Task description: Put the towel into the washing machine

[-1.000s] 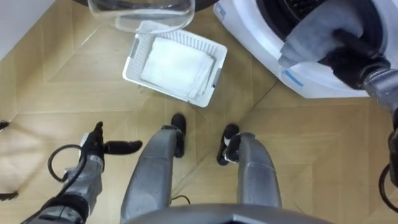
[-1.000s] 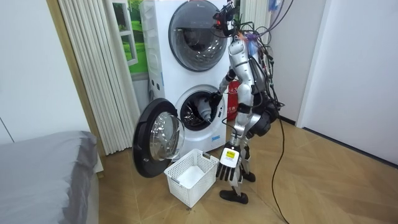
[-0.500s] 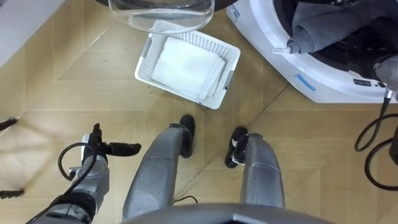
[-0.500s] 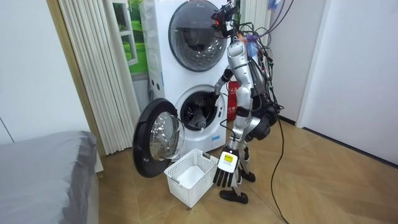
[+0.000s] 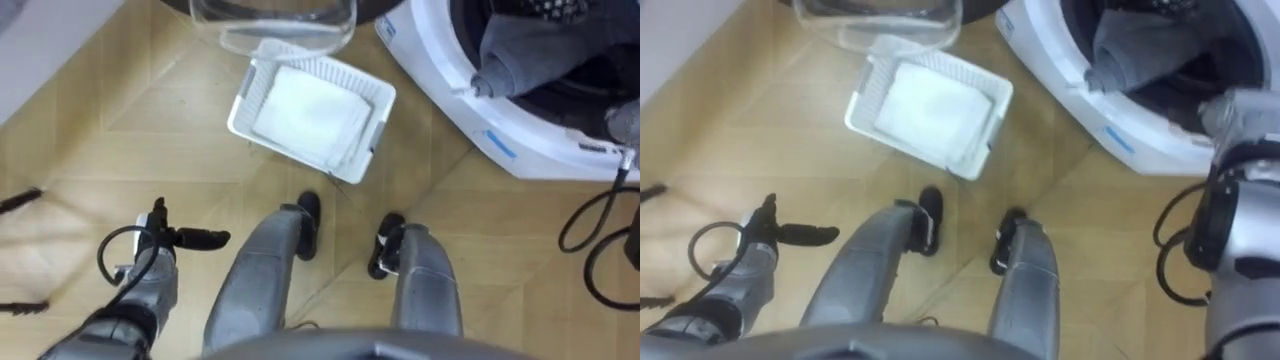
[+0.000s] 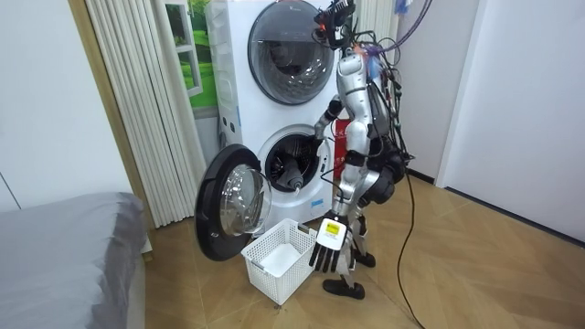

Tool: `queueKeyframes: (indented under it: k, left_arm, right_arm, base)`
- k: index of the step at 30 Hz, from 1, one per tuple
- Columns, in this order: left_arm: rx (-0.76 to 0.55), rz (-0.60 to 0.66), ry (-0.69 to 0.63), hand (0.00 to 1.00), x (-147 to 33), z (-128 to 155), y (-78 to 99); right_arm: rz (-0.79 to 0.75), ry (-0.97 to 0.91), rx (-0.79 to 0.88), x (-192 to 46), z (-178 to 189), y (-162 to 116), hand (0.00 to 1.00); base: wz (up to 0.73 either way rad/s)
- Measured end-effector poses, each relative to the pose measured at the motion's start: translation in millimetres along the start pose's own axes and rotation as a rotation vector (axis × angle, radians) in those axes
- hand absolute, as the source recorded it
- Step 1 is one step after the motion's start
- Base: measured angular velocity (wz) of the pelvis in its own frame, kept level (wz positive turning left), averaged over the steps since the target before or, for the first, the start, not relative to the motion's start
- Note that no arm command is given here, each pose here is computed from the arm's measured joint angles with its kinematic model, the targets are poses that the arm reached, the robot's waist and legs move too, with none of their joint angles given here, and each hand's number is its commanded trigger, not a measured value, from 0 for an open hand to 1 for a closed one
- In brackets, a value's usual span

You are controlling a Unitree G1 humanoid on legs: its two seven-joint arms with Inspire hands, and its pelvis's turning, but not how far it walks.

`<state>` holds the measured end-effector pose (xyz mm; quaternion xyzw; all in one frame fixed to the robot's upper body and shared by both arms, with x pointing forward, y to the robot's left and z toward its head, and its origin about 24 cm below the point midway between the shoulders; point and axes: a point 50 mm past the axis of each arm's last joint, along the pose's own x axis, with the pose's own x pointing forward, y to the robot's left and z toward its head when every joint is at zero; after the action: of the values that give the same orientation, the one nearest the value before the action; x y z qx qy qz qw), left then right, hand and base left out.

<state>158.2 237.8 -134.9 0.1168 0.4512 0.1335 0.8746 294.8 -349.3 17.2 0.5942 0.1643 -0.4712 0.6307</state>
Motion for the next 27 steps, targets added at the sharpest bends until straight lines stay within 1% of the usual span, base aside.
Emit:
queueKeyframes:
  k: [2, 4, 5, 7, 8, 10, 11, 13, 14, 16, 17, 19, 20, 22, 25, 27]
  left_arm:
    - [0.002, -0.019, 0.008, 0.00, -0.2, -2, -0.9]
    - [0.008, -0.042, 0.019, 0.00, -1.0, -6, -1.4]
    - [0.012, -0.048, 0.022, 0.00, -1.3, -7, -2.0]
    - [0.016, -0.076, 0.039, 0.00, -1.8, -11, -3.5]
    - [0.017, -0.081, 0.045, 0.00, -1.9, -12, -3.6]
    - [0.020, -0.096, 0.069, 0.00, -2.7, -18, -3.5]
    - [0.021, -0.098, 0.074, 0.00, -2.8, -19, -3.4]
    - [0.022, -0.105, 0.088, 0.00, -4.0, -24, -3.6]
    - [0.020, -0.109, 0.093, 0.00, -4.6, -26, -4.3]
    - [0.022, -0.120, 0.122, 0.00, -7.9, -37, -2.5]
    - [0.023, -0.119, 0.129, 0.00, -8.7, -40, -1.4]
    - [0.029, -0.116, 0.157, 0.00, -12.5, -51, 0.9]
    - [0.031, -0.117, 0.164, 0.00, -13.3, -54, 1.1]
    - [0.033, -0.117, 0.188, 0.00, -16.9, -63, 3.2]
    - [0.055, -0.124, 0.217, 0.00, -22.3, -76, 4.6]
    - [0.062, -0.133, 0.227, 0.00, -24.5, -80, 4.1]
  right_arm:
    - [-0.004, -0.011, -0.001, 4, -2, -10, 0.00]
    - [-0.001, -0.030, -0.013, 9, -7, -29, 0.00]
    - [0.003, -0.033, -0.015, 10, -7, -32, 0.00]
    - [0.008, -0.056, -0.053, 15, -7, -56, 0.00]
    - [0.004, -0.062, -0.073, 17, -9, -63, 0.00]
    - [-0.013, -0.095, -0.250, 21, -15, -94, 0.00]
    - [-0.015, -0.096, -0.300, 22, -18, -102, 0.00]
    - [-0.052, -0.090, -0.550, 22, -23, -138, 0.00]
    - [-0.068, -0.085, -0.616, 22, -24, -147, 0.00]
    - [-0.125, -0.037, -0.974, 18, -31, -188, 0.00]
    - [-0.133, -0.015, -1.065, 17, -33, -198, 0.00]
    - [-0.143, 0.072, -1.367, 10, -42, -229, 0.00]
    - [-0.144, 0.095, -1.435, 8, -44, -237, 0.00]
    - [-0.141, 0.178, -1.636, 2, -51, -257, 0.00]
    - [-0.104, 0.249, -1.799, -1, -53, -266, 0.00]
    - [-0.090, 0.285, -1.864, -4, -53, -272, 0.00]
  base:
    - [-0.08]
    - [-0.05]
    - [0.00]
    - [0.02]
    - [0.00]
    - [0.02]
    - [0.00]
    - [0.00]
    - [-0.04]
    - [-0.12]
    - [-0.12]
    - [-0.07]
    - [0.00]
    - [0.00]
    - [-0.03]
    - [0.02]
